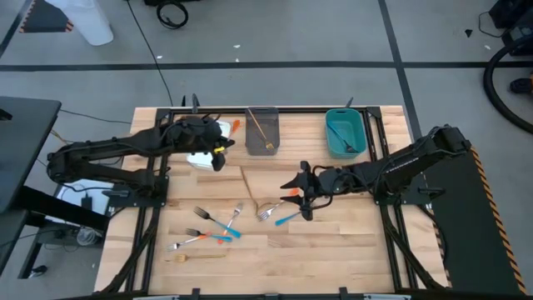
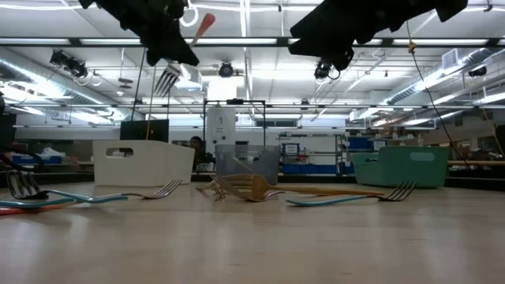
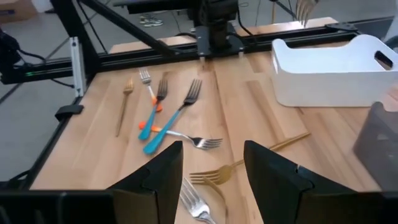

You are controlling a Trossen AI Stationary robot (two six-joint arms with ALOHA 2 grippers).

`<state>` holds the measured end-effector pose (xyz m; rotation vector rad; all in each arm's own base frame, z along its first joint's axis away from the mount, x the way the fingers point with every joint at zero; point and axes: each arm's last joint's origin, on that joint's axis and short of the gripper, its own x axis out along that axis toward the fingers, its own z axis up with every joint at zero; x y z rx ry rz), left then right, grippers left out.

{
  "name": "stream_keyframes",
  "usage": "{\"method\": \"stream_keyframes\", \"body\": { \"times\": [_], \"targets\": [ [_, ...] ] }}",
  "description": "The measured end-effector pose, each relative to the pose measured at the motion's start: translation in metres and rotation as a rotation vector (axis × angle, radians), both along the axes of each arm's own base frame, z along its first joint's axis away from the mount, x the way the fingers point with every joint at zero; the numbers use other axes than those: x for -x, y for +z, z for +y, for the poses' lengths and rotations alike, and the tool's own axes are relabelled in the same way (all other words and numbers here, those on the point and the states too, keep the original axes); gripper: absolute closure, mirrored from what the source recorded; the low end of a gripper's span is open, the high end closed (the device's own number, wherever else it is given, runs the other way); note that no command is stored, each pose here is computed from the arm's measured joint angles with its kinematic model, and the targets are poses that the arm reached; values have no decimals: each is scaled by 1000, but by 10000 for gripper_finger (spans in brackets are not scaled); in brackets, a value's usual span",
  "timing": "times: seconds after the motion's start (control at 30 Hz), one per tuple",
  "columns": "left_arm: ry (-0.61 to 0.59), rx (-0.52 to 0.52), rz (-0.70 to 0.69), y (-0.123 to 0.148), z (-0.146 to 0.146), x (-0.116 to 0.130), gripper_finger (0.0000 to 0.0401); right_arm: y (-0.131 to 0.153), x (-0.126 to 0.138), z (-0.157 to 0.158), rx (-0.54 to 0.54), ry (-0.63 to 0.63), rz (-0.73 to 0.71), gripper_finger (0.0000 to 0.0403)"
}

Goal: Sort silverware by color (type)
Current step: Put the orange fork into the white bin

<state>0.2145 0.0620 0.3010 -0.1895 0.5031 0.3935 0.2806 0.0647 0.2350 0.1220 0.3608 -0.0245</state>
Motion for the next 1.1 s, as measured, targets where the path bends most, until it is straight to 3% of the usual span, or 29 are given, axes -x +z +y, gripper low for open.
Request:
{"method": "stream_keyframes", "body": {
  "times": [0.43,0.63,0.87,1.1],
  "targets": [
    [184,132,178,-16,31,26,396,-1,0,-1,11,-4,15,221],
    [221,218,213,-29,50,25,395,-4,-2,-1,13,-9,17,222],
    [275,296,357,-51,66,26,395,-30,-18,8,3,1,45,222],
    [299,331,413,-64,75,22,395,-62,-36,29,-8,50,3,221]
  ]
}}
